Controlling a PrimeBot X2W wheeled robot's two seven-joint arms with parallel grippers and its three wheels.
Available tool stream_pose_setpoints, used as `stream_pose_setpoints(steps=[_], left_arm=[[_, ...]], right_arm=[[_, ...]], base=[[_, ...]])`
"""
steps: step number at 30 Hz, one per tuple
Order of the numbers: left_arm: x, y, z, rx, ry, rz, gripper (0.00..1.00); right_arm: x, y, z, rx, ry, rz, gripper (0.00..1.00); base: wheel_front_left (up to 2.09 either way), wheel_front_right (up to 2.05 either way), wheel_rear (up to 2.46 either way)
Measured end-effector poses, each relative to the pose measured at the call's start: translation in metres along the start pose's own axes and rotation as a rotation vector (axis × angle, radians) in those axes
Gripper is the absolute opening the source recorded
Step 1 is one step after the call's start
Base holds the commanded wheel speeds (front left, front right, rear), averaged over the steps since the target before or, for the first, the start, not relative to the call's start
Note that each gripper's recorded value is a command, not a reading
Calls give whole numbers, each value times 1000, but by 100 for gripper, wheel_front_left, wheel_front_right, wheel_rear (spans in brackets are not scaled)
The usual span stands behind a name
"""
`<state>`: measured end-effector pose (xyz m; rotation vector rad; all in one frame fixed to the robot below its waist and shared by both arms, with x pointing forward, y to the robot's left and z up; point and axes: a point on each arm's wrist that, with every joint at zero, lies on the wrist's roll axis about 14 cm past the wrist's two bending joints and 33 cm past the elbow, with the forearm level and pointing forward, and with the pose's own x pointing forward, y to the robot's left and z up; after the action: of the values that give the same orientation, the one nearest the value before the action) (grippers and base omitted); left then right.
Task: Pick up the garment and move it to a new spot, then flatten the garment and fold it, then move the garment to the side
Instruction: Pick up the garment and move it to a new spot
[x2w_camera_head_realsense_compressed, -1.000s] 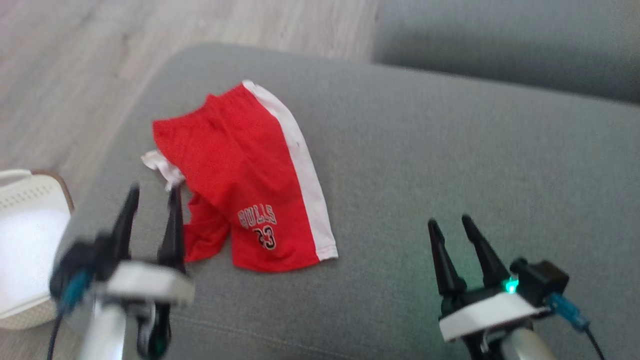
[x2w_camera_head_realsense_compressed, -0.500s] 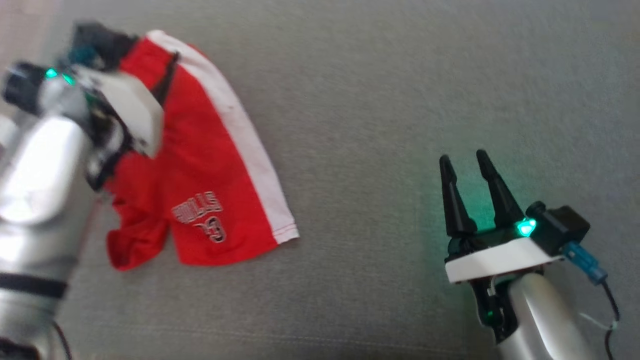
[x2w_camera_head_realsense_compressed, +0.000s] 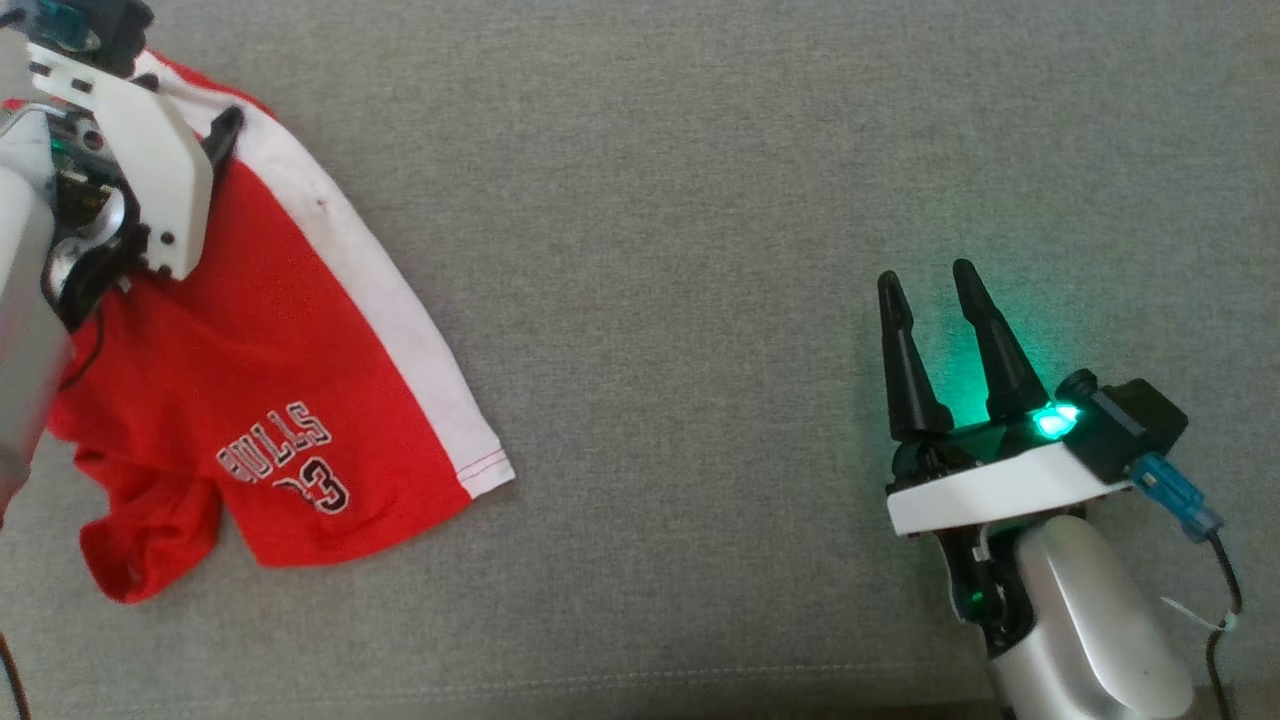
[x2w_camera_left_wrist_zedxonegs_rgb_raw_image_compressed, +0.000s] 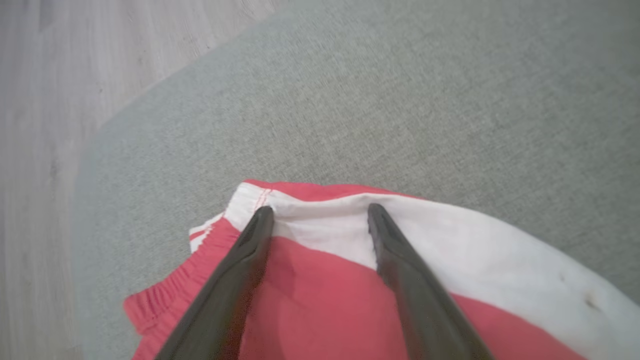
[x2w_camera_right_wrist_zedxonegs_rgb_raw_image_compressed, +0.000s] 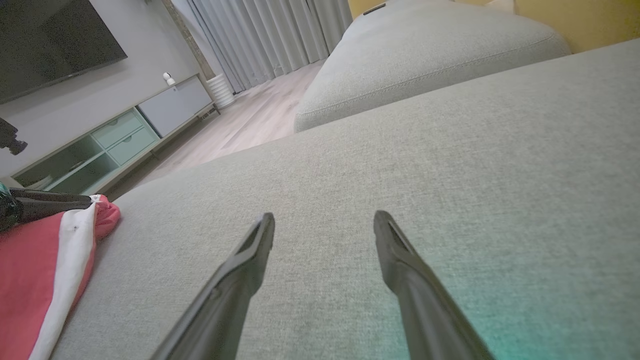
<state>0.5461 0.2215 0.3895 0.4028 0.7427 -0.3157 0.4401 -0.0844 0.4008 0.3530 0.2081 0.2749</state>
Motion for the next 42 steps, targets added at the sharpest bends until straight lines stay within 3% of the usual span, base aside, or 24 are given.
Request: stream_pose_setpoints(steps=[3, 4, 11, 21, 26, 34, 42], left_arm=[[3, -7, -11, -3, 47, -26, 100], [3, -8, -12, -5, 49, -30, 0], [-9, 4, 4, -1, -40, 1, 0], [-68, 33, 73, 1, -366, 109, 0], [-116, 31, 122, 33, -590, 138, 0], [-188, -7, 187, 91, -886, 107, 0], [-207, -100, 229, 98, -1012, -107, 0]], right_arm=[[-1, -2, -1, 5, 1, -7, 100], [-1, -2, 0, 6, 0, -8, 100], [-2, 2, 8, -1, -18, 3, 100], [-17, 20, 34, -26, -77, 35, 100], [-35, 27, 37, -24, -84, 36, 100], [-52, 36, 59, -37, -149, 47, 100], [-71, 19, 70, -22, -190, -17, 100]], base=[[0, 0, 0], [0, 0, 0], [0, 0, 0], [0, 0, 0], [0, 0, 0], [0, 0, 0], [0, 0, 0]])
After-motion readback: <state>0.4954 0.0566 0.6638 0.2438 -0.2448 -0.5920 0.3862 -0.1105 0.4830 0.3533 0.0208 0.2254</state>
